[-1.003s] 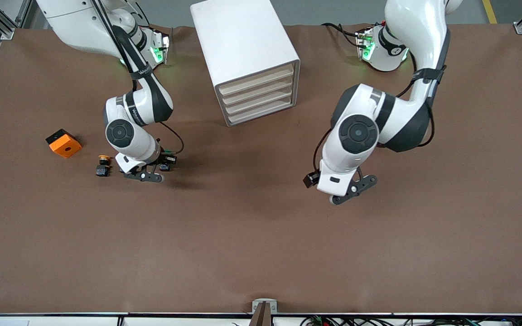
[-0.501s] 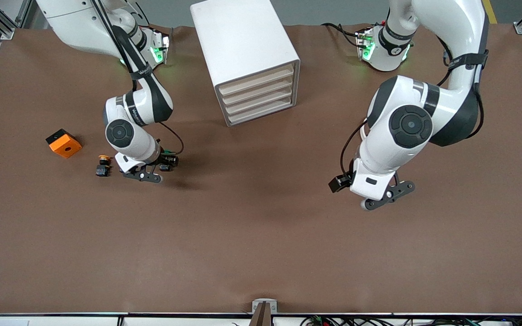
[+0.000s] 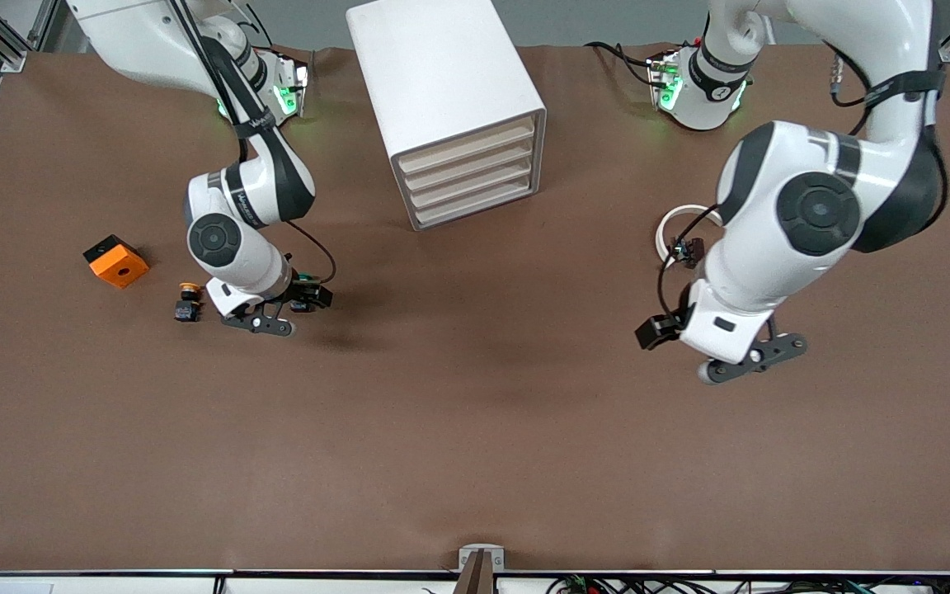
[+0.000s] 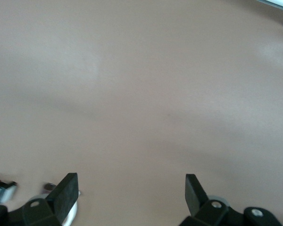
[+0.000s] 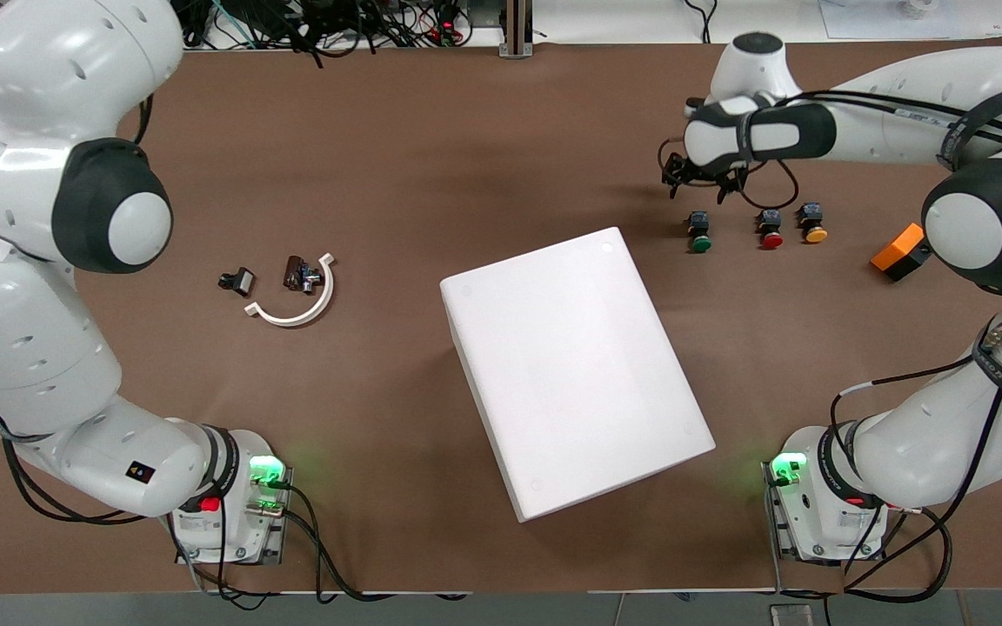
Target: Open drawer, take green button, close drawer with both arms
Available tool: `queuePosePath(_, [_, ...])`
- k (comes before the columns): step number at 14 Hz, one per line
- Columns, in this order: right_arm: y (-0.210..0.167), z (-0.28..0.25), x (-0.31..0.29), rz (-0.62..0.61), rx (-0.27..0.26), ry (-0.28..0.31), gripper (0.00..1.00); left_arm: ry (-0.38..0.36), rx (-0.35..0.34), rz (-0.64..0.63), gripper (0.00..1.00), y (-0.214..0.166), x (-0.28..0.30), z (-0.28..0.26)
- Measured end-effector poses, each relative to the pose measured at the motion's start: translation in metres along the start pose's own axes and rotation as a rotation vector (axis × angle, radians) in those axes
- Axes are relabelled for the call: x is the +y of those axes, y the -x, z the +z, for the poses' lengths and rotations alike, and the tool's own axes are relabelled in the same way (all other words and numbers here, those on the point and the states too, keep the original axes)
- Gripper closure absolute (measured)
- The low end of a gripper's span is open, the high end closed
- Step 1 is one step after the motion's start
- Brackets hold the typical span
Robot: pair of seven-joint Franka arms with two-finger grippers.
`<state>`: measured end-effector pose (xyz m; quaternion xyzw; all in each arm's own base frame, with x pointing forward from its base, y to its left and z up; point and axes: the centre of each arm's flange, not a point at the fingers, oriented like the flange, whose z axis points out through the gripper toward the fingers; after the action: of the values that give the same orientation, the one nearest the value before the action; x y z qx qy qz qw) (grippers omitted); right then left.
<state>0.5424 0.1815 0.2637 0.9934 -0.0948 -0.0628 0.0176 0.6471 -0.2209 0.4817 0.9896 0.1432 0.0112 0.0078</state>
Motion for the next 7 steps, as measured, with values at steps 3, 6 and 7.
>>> queuePosePath(3, [-0.022,-0.077,0.009,-0.034,-0.063,0.023,0.0,-0.016,0.003,0.049,0.0,-0.013,-0.038,-0.023])
queuePosePath(6, [-0.043,-0.144,0.044,-0.078,-0.115,0.025,0.0,-0.089,0.025,0.11,0.0,-0.013,-0.064,-0.047])
queuePosePath(7, [-0.048,-0.163,0.058,-0.09,-0.134,0.023,0.0,-0.101,0.031,0.121,0.0,-0.01,-0.067,-0.055])
